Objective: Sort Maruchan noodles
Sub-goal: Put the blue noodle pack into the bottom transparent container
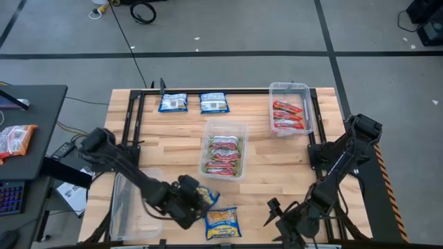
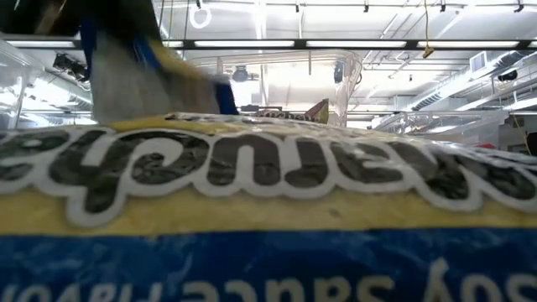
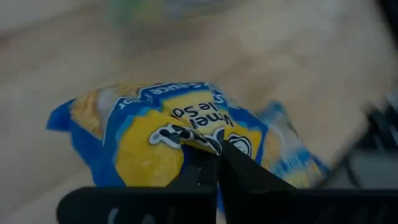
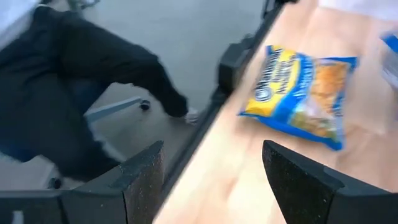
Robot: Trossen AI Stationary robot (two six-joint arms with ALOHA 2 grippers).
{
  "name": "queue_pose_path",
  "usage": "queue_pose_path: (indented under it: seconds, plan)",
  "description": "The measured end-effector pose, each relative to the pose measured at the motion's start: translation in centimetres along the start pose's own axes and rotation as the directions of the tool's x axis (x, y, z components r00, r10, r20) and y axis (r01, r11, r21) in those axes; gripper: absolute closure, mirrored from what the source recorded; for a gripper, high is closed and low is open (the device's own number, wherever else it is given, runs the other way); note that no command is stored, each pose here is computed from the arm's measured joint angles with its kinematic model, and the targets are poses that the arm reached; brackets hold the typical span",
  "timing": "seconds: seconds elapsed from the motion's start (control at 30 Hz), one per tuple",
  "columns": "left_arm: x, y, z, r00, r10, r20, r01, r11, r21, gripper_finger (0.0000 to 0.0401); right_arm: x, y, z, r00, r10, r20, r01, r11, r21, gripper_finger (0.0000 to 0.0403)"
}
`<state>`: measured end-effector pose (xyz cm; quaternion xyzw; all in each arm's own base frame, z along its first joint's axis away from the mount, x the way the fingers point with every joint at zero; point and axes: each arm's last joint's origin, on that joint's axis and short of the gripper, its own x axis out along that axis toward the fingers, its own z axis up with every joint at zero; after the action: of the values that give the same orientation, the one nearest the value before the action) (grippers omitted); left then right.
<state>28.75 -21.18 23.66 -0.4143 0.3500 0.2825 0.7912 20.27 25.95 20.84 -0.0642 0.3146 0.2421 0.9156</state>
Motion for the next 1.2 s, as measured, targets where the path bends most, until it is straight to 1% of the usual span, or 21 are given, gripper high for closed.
queue_pose_path:
  seconds: [0.03,0.07,0.17,0.27,0.37,0.43,0.47,0.5,0.53,0.6,0.67,0.7,0.77,0.83,0.9,0.93,0.97,1.0,1.07,1.13,1.2]
  plan:
    - [-1.0,-0.2,0.2,0.999,-0.034,-0.008,0.035,0.997,0.072,0.0396,0.1,-0.4,0.1,1.000,-0.016,0.003,0.016,1.000,-0.003,0.0131]
    - [-2.0,-0.3,0.2,0.997,-0.073,-0.017,0.075,0.984,0.159,0.0396,0.2,-0.7,0.2,0.999,-0.036,0.006,0.036,0.999,-0.004,0.0131]
    - [-4.9,-0.6,0.4,0.982,-0.177,-0.057,0.186,0.913,0.363,0.0396,0.5,-2.0,0.6,0.996,-0.083,0.018,0.083,0.997,-0.005,0.0131]
    - [-7.7,-0.4,0.7,0.961,-0.253,-0.109,0.272,0.810,0.520,0.0396,0.9,-3.5,1.1,0.992,-0.120,0.026,0.119,0.993,0.006,0.0131]
    - [-10.2,0.2,1.0,0.936,-0.300,-0.184,0.344,0.676,0.652,0.0396,1.2,-5.2,1.4,0.988,-0.154,0.021,0.153,0.987,0.043,0.0131]
    - [-11.6,0.9,1.1,0.918,-0.303,-0.258,0.393,0.593,0.703,0.0396,1.4,-6.3,1.5,0.984,-0.178,0.018,0.177,0.981,0.076,0.0131]
    - [-12.3,1.3,1.2,0.906,-0.296,-0.302,0.421,0.560,0.714,0.0396,1.5,-6.9,1.6,0.981,-0.192,0.017,0.189,0.977,0.098,0.0131]
    - [-12.9,1.8,1.4,0.895,-0.281,-0.345,0.445,0.542,0.713,0.0396,1.6,-7.4,1.7,0.979,-0.205,0.015,0.202,0.972,0.120,0.0131]
    - [-13.6,2.4,1.6,0.885,-0.258,-0.388,0.466,0.534,0.706,0.0396,1.6,-7.9,1.8,0.976,-0.216,0.014,0.212,0.967,0.144,0.0131]
    - [-14.7,3.7,2.1,0.860,-0.203,-0.467,0.493,0.562,0.664,0.0396,1.7,-8.8,1.9,0.971,-0.237,0.011,0.231,0.956,0.180,0.0131]
    - [-15.8,5.0,2.7,0.832,-0.139,-0.538,0.496,0.621,0.607,0.0396,1.8,-9.8,1.9,0.966,-0.258,0.006,0.252,0.946,0.203,0.0131]
    - [-16.4,5.7,2.9,0.809,-0.110,-0.577,0.497,0.651,0.573,0.0396,1.8,-10.3,2.0,0.963,-0.271,0.005,0.263,0.941,0.213,0.0131]
    - [-17.6,7.0,3.4,0.752,-0.051,-0.657,0.491,0.709,0.507,0.0396,1.8,-11.2,2.1,0.956,-0.292,0.002,0.284,0.931,0.231,0.0131]
    - [-18.6,8.3,3.9,0.704,0.000,-0.710,0.461,0.761,0.457,0.0396,1.8,-12.2,2.2,0.949,-0.314,0.004,0.302,0.917,0.259,0.0131]
    - [-19.4,9.6,4.5,0.677,0.059,-0.733,0.409,0.799,0.442,0.0396,1.8,-13.0,2.3,0.943,-0.332,0.011,0.314,0.902,0.297,0.0131]
    - [-19.7,10.2,4.7,0.674,0.087,-0.733,0.386,0.805,0.451,0.0396,1.8,-13.3,2.4,0.940,-0.340,0.016,0.318,0.894,0.315,0.0131]
    - [-19.9,10.7,4.8,0.675,0.118,-0.728,0.365,0.805,0.469,0.0396,1.8,-13.7,2.5,0.939,-0.344,0.023,0.317,0.888,0.333,0.0131]
    - [-20.0,11.2,5.0,0.683,0.148,-0.715,0.348,0.795,0.497,0.0396,1.8,-14.0,2.6,0.936,-0.351,0.030,0.320,0.883,0.344,0.0131]
    - [-20.1,11.8,5.0,0.716,0.202,-0.668,0.326,0.750,0.575,0.0396,1.7,-14.5,2.7,0.931,-0.362,0.042,0.325,0.876,0.357,0.0131]
    - [-19.9,11.9,4.8,0.759,0.219,-0.613,0.335,0.677,0.656,0.0396,1.7,-15.0,2.8,0.925,-0.377,0.050,0.334,0.868,0.367,0.0131]
    - [-19.4,11.5,4.5,0.801,0.212,-0.561,0.353,0.590,0.727,0.0396,1.7,-15.4,2.8,0.920,-0.390,0.046,0.346,0.861,0.372,0.0131]
